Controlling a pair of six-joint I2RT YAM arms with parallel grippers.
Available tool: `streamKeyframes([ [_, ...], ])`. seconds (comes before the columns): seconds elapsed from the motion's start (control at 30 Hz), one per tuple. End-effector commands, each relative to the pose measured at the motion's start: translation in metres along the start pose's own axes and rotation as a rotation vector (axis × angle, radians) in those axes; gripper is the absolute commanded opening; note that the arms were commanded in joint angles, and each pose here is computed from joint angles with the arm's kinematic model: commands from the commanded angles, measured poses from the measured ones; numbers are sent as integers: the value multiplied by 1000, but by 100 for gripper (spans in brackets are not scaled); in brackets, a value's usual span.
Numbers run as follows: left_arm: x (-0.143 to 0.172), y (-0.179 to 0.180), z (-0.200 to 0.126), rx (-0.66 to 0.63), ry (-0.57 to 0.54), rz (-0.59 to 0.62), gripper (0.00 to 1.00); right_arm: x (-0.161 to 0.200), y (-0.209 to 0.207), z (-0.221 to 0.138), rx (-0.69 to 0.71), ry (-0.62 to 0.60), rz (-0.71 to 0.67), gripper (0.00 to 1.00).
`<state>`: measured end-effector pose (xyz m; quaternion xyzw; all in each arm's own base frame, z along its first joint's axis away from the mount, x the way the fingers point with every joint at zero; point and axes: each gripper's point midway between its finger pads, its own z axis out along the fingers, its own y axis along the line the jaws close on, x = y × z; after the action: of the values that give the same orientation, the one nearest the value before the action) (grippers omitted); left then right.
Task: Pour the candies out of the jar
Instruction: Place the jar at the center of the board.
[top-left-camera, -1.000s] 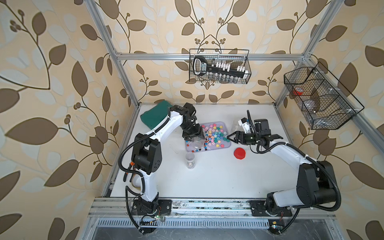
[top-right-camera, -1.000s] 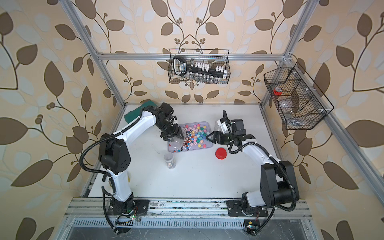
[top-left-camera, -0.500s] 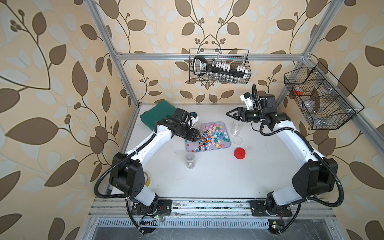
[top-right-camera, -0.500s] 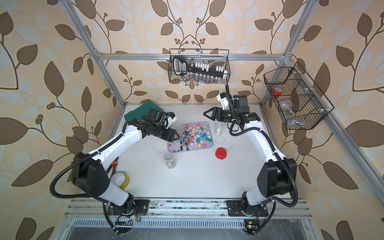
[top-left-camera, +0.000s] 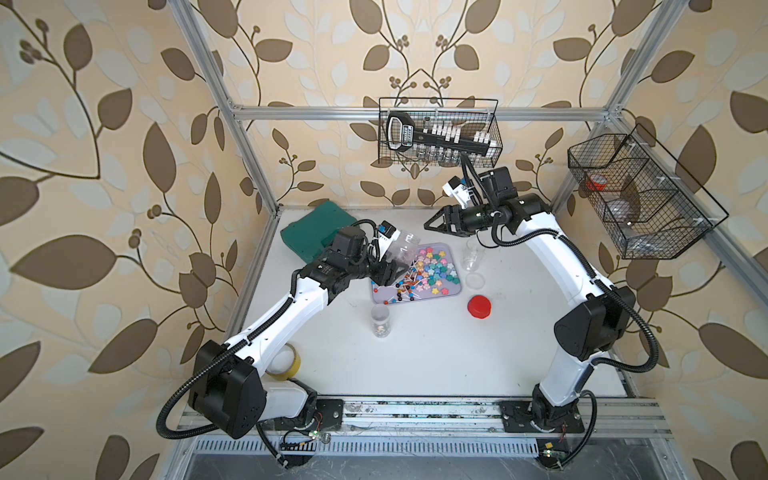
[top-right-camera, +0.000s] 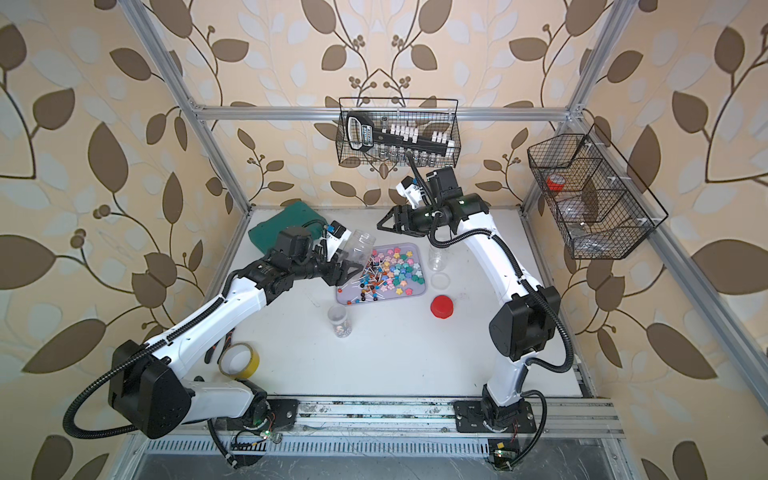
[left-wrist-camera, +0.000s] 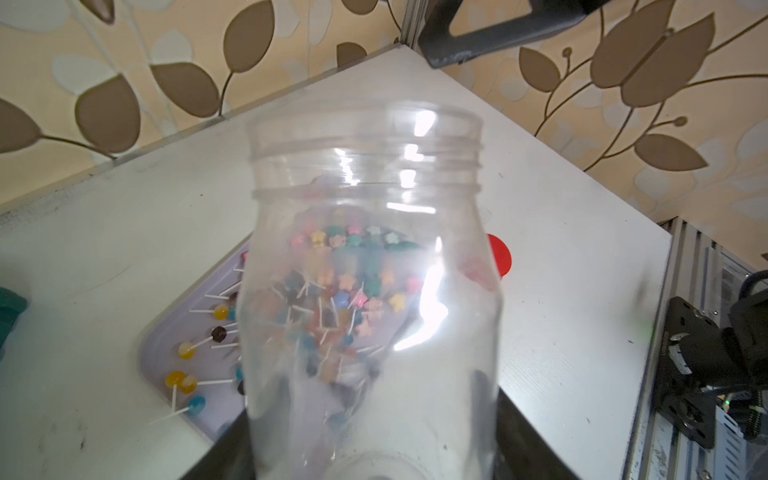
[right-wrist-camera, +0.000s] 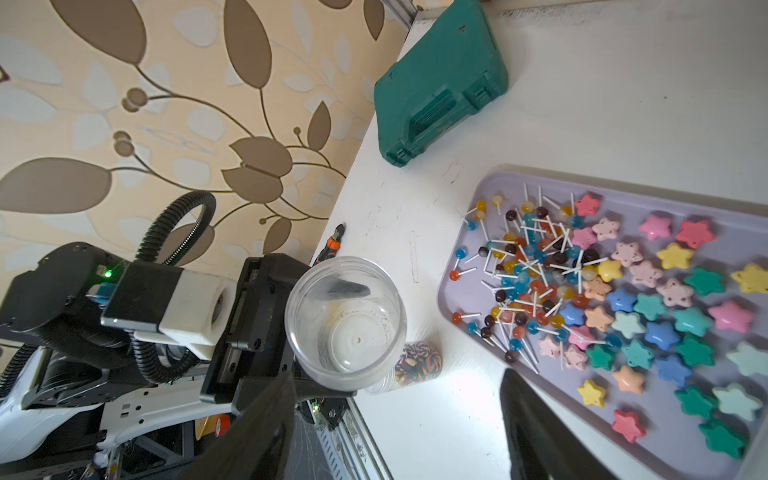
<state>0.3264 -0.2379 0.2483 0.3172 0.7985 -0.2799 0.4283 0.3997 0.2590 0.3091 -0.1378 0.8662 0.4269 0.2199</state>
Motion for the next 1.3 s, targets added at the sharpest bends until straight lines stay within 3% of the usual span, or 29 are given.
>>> streamKeyframes([
  [0.0, -28, -25, -19, 68, -116, 131, 44, 9, -3, 5, 38, 70, 10, 73],
  [0.6, -24, -37, -10, 121, -62, 179, 44, 35, 5, 24, 42, 199, -13, 62],
  [1.27, -24, -27, 1, 95, -28, 179, 45, 57, -2, 37, 17, 271, 6, 25],
])
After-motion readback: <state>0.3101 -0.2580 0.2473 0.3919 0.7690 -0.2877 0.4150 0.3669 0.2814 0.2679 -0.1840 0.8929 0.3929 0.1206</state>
